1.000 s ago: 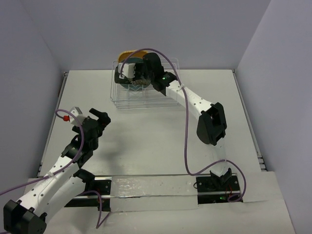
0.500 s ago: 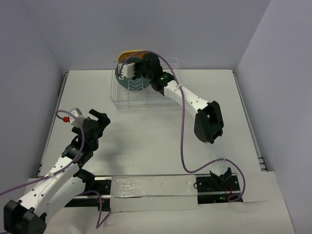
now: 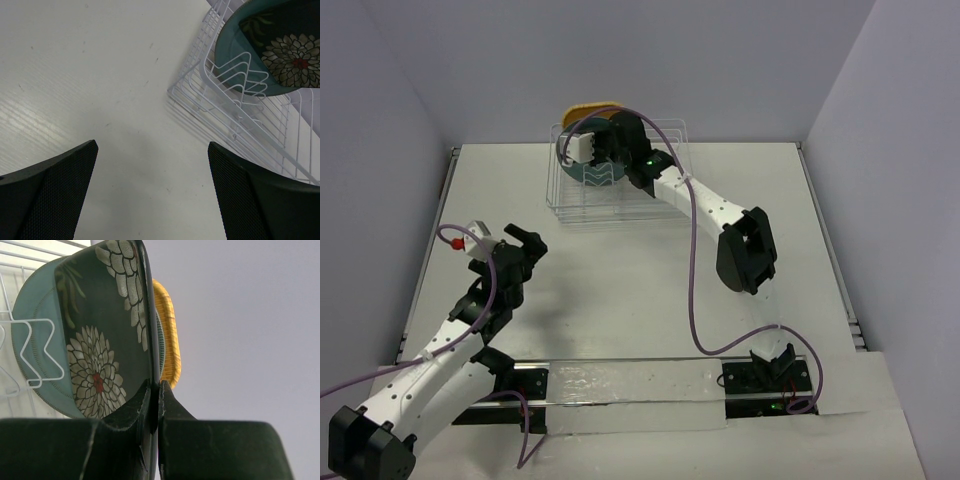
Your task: Load the plates into the dish rack
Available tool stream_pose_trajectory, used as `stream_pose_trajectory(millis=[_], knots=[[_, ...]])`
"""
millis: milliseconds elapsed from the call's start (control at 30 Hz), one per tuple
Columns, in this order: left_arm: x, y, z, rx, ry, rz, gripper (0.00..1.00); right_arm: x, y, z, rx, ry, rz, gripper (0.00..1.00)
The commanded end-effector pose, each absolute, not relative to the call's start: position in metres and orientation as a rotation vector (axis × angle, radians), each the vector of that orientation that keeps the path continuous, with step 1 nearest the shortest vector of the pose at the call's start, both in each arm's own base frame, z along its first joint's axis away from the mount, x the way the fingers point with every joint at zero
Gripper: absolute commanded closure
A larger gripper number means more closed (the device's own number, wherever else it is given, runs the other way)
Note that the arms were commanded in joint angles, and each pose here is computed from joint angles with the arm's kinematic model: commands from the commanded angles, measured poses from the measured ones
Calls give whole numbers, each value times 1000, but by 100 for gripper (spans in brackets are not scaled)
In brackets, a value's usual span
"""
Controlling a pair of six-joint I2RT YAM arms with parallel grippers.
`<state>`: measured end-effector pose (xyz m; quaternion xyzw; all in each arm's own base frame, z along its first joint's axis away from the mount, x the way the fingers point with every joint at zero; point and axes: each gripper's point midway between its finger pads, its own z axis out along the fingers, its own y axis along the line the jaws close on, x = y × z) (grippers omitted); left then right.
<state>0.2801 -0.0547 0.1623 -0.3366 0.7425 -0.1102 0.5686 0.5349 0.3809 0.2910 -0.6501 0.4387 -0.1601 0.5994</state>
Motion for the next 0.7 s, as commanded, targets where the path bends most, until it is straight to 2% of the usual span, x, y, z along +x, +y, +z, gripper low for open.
stream_pose_trajectory(millis=[0, 300, 667], knots=[[286, -56, 170, -781, 1717, -273, 1, 508, 377, 433, -1271, 781, -457, 100], [285, -65, 172, -761, 1731, -324, 1, 482, 374, 449, -1270, 769, -441, 100], [284, -66, 177, -751, 1724, -347, 1, 482, 375, 430, -1307, 807, -434, 100]])
